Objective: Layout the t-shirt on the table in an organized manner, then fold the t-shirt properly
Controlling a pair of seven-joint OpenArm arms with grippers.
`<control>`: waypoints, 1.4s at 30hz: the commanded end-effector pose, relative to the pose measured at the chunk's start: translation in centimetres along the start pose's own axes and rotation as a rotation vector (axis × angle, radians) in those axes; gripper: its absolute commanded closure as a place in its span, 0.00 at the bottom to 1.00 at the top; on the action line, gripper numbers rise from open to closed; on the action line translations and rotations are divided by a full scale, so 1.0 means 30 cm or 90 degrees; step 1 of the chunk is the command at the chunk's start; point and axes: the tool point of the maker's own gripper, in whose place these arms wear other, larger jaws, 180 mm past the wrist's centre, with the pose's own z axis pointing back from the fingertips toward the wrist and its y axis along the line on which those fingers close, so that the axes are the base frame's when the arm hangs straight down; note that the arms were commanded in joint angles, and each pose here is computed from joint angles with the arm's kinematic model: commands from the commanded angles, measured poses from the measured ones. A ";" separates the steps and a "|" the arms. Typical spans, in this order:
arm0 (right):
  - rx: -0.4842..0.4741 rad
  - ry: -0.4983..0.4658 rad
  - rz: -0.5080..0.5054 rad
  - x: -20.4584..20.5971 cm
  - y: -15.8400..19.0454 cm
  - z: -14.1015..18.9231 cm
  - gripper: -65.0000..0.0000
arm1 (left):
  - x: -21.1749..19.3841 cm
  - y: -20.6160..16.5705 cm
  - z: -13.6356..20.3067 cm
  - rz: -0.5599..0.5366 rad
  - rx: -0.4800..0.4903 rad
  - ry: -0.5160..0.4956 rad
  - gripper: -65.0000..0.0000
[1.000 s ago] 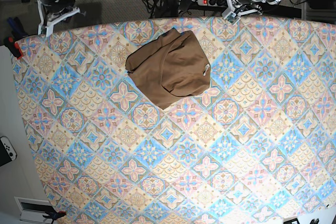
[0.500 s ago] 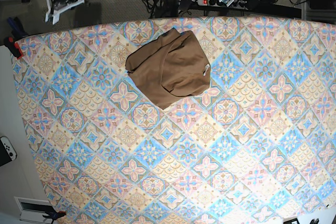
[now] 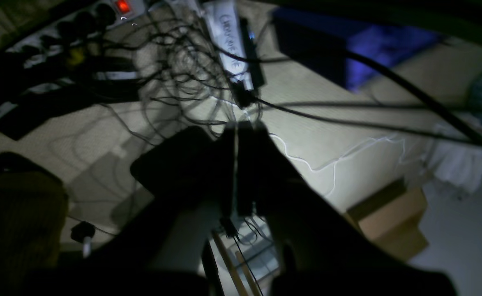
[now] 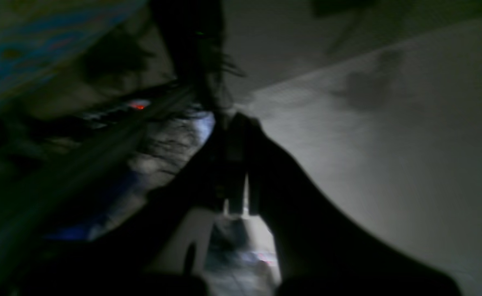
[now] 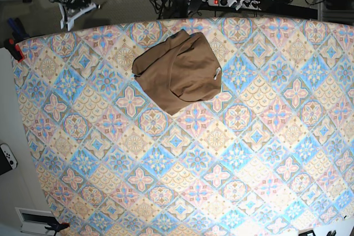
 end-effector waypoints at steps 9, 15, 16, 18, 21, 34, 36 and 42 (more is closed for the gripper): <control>-0.051 0.057 -0.033 -0.161 -0.091 -0.139 1.00 | -0.074 0.066 -0.140 0.116 0.018 0.000 1.00; -0.038 0.104 -0.067 -0.314 -0.118 -0.178 1.00 | -0.077 0.114 -0.177 0.178 0.059 -0.035 1.00; -0.021 0.100 -0.069 -0.289 -0.087 -0.197 1.00 | 0.008 0.117 -0.185 0.171 0.060 -0.076 1.00; -0.013 0.088 -0.074 -0.262 -0.058 -0.215 1.00 | 0.092 0.125 -0.186 0.165 0.062 -0.120 1.00; -0.016 0.026 -0.067 -0.172 -0.045 -0.233 1.00 | 0.107 0.124 -0.187 0.163 0.062 -0.125 1.00; -0.291 -0.018 -0.029 -0.139 -0.109 -0.240 1.00 | 0.066 0.305 -0.146 0.124 0.287 -0.091 1.00; -0.328 -0.036 -0.017 -0.137 -0.093 -0.234 1.00 | 0.089 0.310 -0.144 0.123 0.286 -0.098 1.00; -0.329 -0.037 -0.014 -0.152 -0.036 -0.244 1.00 | 0.096 0.302 -0.150 0.125 0.285 -0.100 1.00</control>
